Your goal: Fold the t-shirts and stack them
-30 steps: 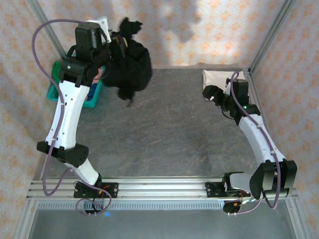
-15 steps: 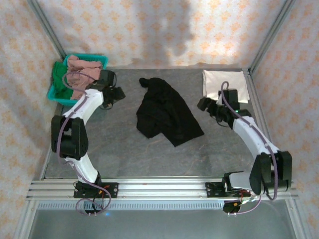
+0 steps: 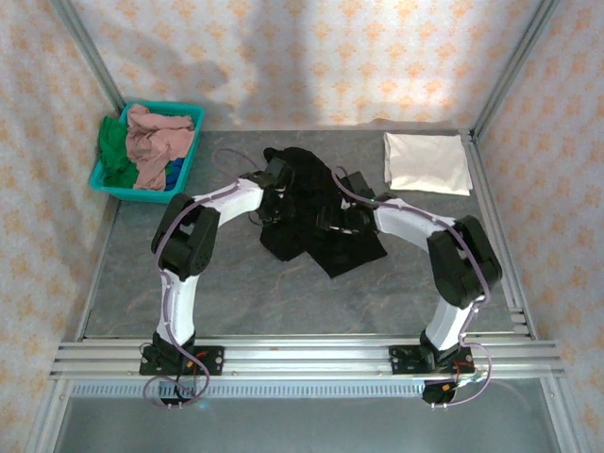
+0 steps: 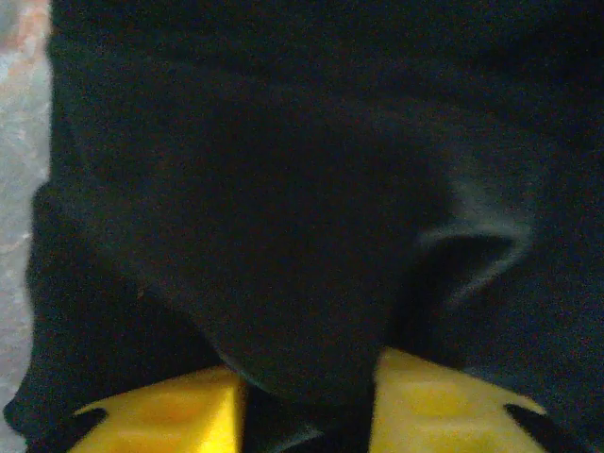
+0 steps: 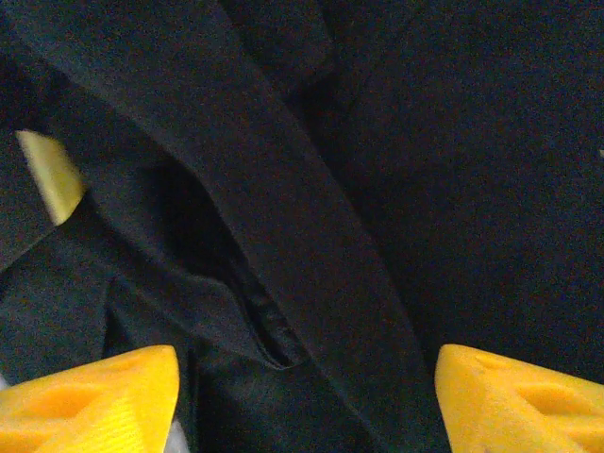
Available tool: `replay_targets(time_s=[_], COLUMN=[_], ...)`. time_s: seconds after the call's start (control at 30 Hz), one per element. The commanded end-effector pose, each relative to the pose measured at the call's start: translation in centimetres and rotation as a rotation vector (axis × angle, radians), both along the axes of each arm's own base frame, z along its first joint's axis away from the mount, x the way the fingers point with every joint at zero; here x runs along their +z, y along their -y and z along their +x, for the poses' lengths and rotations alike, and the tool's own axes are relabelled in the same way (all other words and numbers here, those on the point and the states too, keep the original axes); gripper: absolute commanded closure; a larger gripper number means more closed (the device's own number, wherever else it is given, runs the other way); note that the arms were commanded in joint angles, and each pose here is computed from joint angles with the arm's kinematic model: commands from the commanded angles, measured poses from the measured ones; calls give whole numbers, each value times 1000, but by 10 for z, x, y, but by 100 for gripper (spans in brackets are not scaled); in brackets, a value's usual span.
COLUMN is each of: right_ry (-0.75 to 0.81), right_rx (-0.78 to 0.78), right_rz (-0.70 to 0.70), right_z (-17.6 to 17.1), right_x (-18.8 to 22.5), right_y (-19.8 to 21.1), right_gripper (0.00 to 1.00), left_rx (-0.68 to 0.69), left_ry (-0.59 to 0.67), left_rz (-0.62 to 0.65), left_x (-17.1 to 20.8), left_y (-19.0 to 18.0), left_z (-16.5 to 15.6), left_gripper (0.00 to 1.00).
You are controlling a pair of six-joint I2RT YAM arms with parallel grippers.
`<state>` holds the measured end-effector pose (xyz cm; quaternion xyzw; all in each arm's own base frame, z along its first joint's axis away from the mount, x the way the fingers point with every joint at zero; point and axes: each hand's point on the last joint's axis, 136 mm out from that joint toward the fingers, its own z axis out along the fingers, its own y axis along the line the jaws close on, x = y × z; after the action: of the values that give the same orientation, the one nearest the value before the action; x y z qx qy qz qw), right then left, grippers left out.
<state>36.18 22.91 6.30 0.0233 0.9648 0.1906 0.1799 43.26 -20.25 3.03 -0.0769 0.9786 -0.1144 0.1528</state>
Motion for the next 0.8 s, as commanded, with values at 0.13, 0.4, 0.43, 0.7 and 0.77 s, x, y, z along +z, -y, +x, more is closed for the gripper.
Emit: replay_targets(time_s=[0.13, 0.4, 0.43, 0.7, 0.77], right_ry=[-14, 201, 239, 510, 523], right_rx=[-42, -193, -220, -374, -399], right_rz=[-230, -291, -279, -229, -243], right_z=[14, 21, 20, -8, -11], right_x=[-24, 76, 95, 210, 210], right_y=[30, 88, 97, 151, 158], right_gripper=[64, 100, 100, 100, 100], left_rx=[39, 137, 147, 376, 448], left_ry=[46, 157, 176, 316, 322], left_rz=[1, -12, -17, 74, 113], left_x=[38, 105, 115, 166, 161], left_y=[-28, -78, -83, -150, -173], left_z=[5, -15, -18, -49, -58], left_gripper=[100, 100, 100, 100, 95])
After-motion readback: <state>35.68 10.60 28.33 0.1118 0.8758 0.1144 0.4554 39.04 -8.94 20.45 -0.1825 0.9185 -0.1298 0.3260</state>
